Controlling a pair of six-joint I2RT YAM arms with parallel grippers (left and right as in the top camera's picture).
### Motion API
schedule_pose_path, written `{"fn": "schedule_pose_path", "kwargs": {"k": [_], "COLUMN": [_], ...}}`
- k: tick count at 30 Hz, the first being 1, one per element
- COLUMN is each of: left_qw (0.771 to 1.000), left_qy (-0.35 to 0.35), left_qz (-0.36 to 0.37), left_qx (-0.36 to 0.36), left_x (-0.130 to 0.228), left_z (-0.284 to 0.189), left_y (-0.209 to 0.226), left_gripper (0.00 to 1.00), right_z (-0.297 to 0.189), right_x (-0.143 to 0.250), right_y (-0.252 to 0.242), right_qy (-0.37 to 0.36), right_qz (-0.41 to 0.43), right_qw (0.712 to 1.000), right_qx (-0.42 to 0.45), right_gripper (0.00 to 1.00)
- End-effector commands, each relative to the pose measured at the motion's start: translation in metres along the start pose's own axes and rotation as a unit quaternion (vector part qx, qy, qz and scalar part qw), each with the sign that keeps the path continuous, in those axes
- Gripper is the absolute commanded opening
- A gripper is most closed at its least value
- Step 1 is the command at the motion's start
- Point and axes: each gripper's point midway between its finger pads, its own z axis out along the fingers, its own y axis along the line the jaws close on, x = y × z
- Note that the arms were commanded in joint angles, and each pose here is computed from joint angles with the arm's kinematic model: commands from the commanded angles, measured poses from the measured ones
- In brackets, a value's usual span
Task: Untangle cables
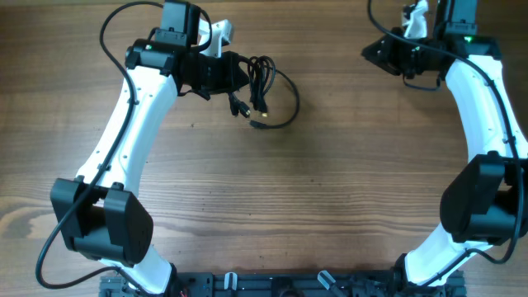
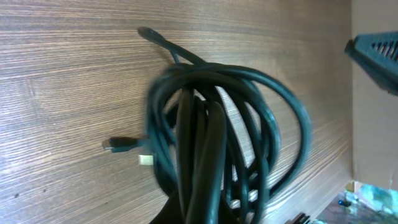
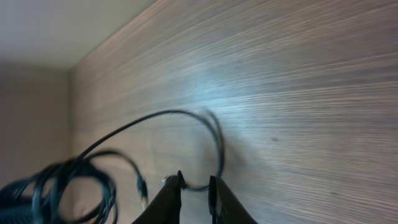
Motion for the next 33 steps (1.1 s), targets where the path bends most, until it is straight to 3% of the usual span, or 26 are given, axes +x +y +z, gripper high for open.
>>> {"fn": "schedule_pose_path", "kwargs": {"k": [1,9,15,19,26,31,33], "left_qw": [1.000,0.999,0.981,0.980,0.973,0.937,0.932], "left_qy": [-0.018,-0.013,-0.003,0.003,0.052,0.100,0.117], "left_qz": [-0.011,-0.010,0.020,0.017,0.027,0.050,0.040], "left_qx": [0.018,0.041,0.191,0.199,0.224,0.331,0.340], "left_x": [-0.008,-0.007,-0.009,-0.008,0.006,0.020,0.025], "left_z": [-0.010,-0.010,-0.036,-0.036,0.008,0.037,0.052], "left_y": [-0.012,-0.021,-0.051,-0.048,-0.061,-0.095,-0.098], "left_gripper": [0.04,0.04,0.04,0.04,0.04,0.04,0.04], "right_z": [0.004,0.025,0.033,0.029,0.017,0.002,-0.002], "right_x": [0.017,0.051,0.061,0.053,0.031,0.019,0.017], "right_y": [0.037,0.084,0.098,0.091,0.053,0.024,0.017], "right_qy": [0.034,0.079,0.091,0.081,0.055,0.039,0.037], "right_qz": [-0.064,-0.123,-0.127,-0.110,-0.056,-0.022,-0.017], "right_qw": [0.994,0.980,0.978,0.981,0.994,0.997,0.998], "right_qx": [-0.083,-0.131,-0.139,-0.134,-0.082,-0.055,-0.052], "right_gripper": [0.29,0.55,0.58,0.58,0.58,0.58,0.58]}}
